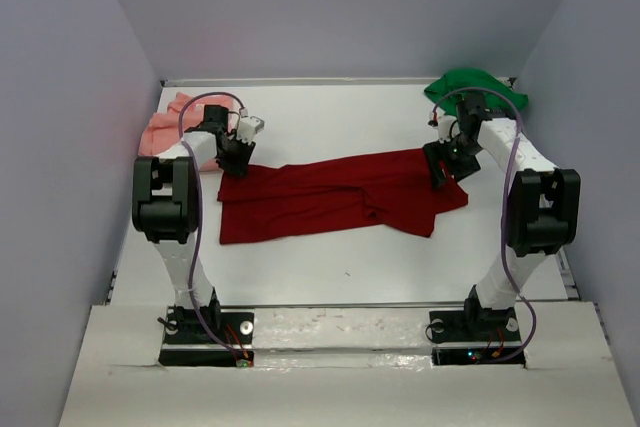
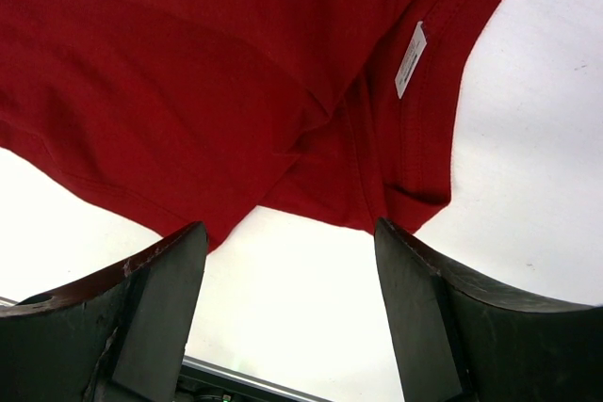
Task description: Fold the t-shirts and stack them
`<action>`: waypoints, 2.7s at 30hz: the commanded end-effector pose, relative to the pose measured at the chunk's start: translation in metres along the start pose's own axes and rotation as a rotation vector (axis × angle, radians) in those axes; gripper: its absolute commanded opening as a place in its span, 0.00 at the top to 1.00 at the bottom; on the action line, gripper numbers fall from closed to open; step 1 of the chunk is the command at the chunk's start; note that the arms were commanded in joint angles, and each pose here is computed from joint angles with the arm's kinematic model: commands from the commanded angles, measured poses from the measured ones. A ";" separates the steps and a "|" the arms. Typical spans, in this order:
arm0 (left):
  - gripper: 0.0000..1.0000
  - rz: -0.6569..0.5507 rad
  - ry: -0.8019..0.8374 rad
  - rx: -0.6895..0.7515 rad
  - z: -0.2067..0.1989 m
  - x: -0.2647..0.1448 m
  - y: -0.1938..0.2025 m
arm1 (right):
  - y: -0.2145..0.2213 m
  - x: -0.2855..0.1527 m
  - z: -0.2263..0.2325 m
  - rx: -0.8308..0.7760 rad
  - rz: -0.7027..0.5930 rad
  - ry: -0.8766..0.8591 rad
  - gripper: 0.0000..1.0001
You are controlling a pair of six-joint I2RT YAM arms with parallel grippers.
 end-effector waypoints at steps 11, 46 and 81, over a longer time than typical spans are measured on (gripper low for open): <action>0.72 0.195 -0.137 -0.089 0.028 0.015 0.043 | -0.007 -0.020 0.001 0.008 -0.053 0.014 0.23; 0.59 -0.175 -0.379 -0.098 0.029 -0.179 -0.061 | -0.016 0.049 0.096 -0.235 0.099 -0.325 0.23; 0.50 -0.147 -0.622 -0.153 0.010 -0.247 0.008 | -0.217 0.104 0.084 -0.218 -0.265 -0.173 0.00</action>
Point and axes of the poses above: each gripper's point midway between its finger pads, its own x axis out along the fingers, its own z axis along the line the jaws close on, y = z × x, the point moved 1 cm from there along -x, back along the fingers, and after that the axes turned 7 degrees about x, right-handed, at the moved point
